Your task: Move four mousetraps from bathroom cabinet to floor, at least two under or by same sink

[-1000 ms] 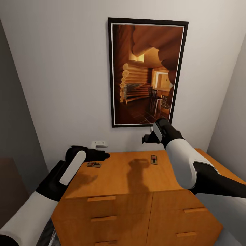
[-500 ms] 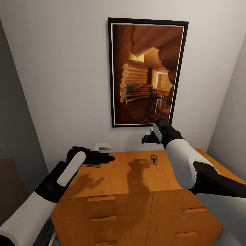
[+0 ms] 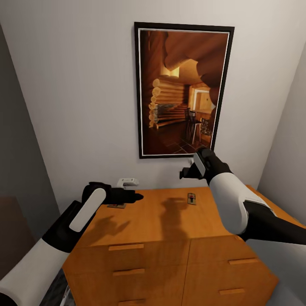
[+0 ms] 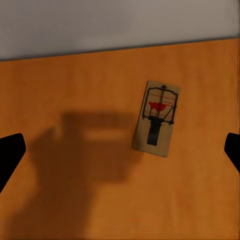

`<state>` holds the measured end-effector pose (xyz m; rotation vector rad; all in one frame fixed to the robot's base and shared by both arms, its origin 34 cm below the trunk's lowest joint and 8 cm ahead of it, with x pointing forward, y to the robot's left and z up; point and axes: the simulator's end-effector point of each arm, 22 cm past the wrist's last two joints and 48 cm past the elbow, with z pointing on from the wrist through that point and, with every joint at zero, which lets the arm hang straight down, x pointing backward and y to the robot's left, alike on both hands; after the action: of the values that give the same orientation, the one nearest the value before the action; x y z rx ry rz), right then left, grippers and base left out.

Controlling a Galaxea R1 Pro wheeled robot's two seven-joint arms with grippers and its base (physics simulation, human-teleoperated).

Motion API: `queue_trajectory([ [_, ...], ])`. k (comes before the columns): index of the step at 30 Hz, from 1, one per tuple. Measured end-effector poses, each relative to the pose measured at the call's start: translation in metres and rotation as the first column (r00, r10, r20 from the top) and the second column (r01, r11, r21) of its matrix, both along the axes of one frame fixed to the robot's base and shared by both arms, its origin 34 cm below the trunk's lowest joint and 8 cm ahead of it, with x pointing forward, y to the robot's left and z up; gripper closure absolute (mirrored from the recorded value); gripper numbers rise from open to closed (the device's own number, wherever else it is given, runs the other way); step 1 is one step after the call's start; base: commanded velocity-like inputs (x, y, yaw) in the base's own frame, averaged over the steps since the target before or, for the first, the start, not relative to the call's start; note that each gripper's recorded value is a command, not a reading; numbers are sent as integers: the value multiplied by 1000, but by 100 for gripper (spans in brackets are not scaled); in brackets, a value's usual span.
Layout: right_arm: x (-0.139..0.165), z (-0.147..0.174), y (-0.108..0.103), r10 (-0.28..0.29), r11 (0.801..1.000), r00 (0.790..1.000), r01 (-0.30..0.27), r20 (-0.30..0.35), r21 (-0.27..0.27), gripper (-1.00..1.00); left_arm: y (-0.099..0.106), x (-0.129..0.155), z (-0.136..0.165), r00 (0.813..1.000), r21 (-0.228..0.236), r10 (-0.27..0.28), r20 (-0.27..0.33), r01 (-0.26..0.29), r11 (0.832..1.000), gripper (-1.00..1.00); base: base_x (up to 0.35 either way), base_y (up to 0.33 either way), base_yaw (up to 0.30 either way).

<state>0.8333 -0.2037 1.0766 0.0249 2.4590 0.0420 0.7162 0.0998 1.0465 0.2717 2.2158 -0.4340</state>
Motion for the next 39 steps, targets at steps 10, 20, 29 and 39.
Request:
queue_trajectory([
  [10,1,-1,-22,-35,999,999,35,-1,12,-100,0,0,1,1000,1,-1,4,1,1000,-100,0,0,0],
  [20,3,4,-25,-42,999,999,42,10,22,-100,0,0,1,1000,1,0,4,0,1000,-100,0,0,-56],
  [29,3,6,-28,-47,999,999,47,16,20,-100,4,1,1,1000,13,15,5,-15,1000,-100,0,0,-178],
  [39,3,7,-27,-46,999,999,46,17,19,-100,13,4,-2,998,46,56,9,-56,997,-100,0,0,-48],
])
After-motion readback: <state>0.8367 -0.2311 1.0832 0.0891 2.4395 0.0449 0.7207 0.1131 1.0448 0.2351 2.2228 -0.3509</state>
